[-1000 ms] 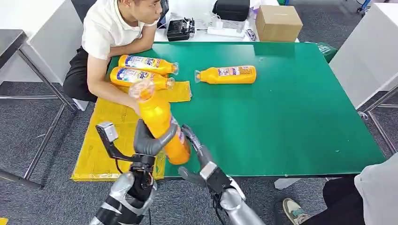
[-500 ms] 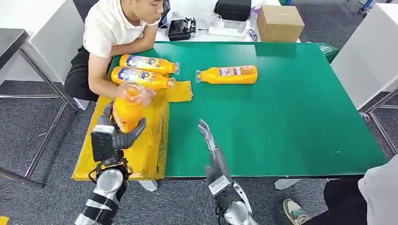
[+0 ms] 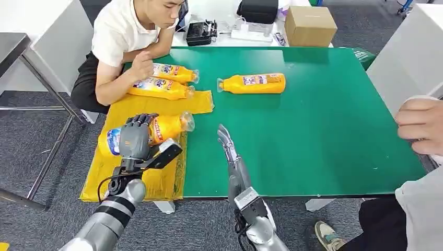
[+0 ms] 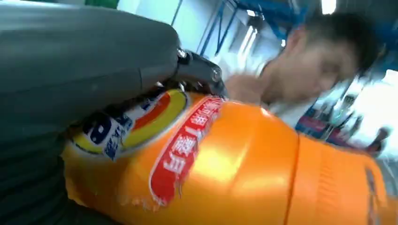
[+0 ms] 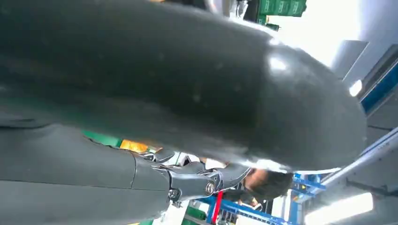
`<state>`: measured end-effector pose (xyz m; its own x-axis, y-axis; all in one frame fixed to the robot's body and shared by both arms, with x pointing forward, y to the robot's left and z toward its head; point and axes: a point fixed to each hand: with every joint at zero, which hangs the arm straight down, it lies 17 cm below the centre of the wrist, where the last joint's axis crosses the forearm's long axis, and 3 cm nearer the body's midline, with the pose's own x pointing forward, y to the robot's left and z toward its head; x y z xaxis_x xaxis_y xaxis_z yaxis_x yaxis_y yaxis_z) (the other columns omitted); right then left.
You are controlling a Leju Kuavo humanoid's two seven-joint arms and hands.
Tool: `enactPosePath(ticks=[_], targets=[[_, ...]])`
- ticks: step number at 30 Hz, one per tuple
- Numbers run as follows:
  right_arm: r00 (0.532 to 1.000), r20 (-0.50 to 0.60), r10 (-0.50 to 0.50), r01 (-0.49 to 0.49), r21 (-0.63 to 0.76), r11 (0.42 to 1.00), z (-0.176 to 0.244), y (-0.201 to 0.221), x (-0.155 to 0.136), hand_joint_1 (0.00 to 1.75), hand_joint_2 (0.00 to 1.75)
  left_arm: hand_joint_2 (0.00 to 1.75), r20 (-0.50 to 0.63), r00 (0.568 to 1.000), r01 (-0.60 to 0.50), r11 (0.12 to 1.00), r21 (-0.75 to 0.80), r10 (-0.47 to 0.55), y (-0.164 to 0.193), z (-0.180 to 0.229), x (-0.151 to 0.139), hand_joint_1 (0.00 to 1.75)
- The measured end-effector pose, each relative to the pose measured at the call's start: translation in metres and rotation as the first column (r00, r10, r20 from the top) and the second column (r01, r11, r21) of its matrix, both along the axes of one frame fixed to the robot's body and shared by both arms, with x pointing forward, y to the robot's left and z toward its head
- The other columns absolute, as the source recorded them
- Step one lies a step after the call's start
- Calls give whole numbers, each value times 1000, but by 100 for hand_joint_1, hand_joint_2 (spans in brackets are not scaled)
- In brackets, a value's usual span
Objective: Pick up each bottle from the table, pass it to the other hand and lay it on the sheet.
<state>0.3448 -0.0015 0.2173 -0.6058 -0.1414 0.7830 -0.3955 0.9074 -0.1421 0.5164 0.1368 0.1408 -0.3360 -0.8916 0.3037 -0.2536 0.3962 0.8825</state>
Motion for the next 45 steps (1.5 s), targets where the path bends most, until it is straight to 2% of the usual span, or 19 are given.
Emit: enactPosePath(ticks=[3, 7, 8, 9, 10, 11, 12, 13, 19, 20, 23, 27, 34, 35, 37, 40, 41, 43, 45], targets=[[1000, 5, 7, -7, -5, 1000, 2, 3, 5, 0, 0, 175, -136, 990, -5, 988, 156, 26, 1, -43, 10, 175], [1000, 0, 12, -12, -13, 1000, 0, 6, 9, 0, 0, 175, -249, 967, -8, 982, 187, 55, 10, -77, 12, 175], [1000, -1, 13, -13, -15, 1000, -1, 6, 10, 0, 0, 175, -271, 961, -12, 982, 189, 64, 13, -82, 12, 143], [1000, -2, 13, -13, -16, 1000, -1, 7, 11, 0, 0, 175, -287, 956, -15, 982, 189, 70, 15, -86, 13, 138], [1000, -2, 9, -9, -17, 1000, -1, 7, 12, 0, 0, 175, -311, 947, -14, 981, 191, 74, 17, -90, 15, 37], [1000, -3, 4, -4, -16, 1000, -1, 7, 13, 0, 0, 175, -336, 939, -13, 982, 188, 76, 18, -94, 17, 16], [1000, -3, 0, 0, -16, 1000, -1, 7, 14, 0, 0, 175, -362, 929, -11, 983, 183, 78, 19, -97, 18, 16], [1000, -4, -3, 3, -15, 1000, -1, 7, 15, 0, 0, 175, -386, 920, -4, 984, 180, 74, 19, -101, 18, 0], [1000, -17, -15, 15, -17, 1000, -6, 5, 18, 0, 0, 175, -558, 830, 67, 994, 82, -10, 8, -123, 15, 0], [1000, -18, -18, 18, -17, 1000, -7, 4, 19, 0, 0, 0, -587, 808, 88, 995, 42, -47, 2, -125, 13, 0], [1000, -18, -25, 25, -17, 1000, -9, 2, 21, 0, 0, 0, -654, 733, 153, 983, -104, -184, -17, -124, 7, 0], [999, -25, -26, 26, -24, 999, -13, 2, 22, 0, 0, 0, -677, 680, 188, 959, -213, -283, -28, -121, 1, 0], [999, -39, -27, 26, -33, 999, -20, 3, 22, 0, 0, 0, -658, 643, 208, 916, -342, -392, -40, -112, -5, 0], [999, -41, -31, 29, -33, 999, -21, 2, 23, 0, 0, 175, -644, 634, 207, 896, -393, -429, -45, -108, -7, 0], [998, -43, -44, 42, -31, 999, -21, 0, 24, 0, 0, 175, -590, 626, 184, 832, -523, -510, -51, -97, -10, 0], [996, -38, -85, 84, -30, 996, -22, -7, 25, 0, 0, 175, -421, 737, 78, 685, -725, -529, -40, -67, -7, 0], [994, -30, -103, 101, -35, 994, -22, -10, 23, 0, 0, 175, -348, 806, 51, 642, -765, -478, -28, -51, -3, 0], [992, -14, -125, 124, -45, 991, -21, -13, 22, 0, 0, 175, -268, 882, 36, 623, -781, -388, -11, -31, 1, 0], [983, 31, -179, 181, -70, 981, -18, -19, 20, 0, 0, 175, -153, 970, 15, 673, -739, -190, 19, -2, 1, 0]])
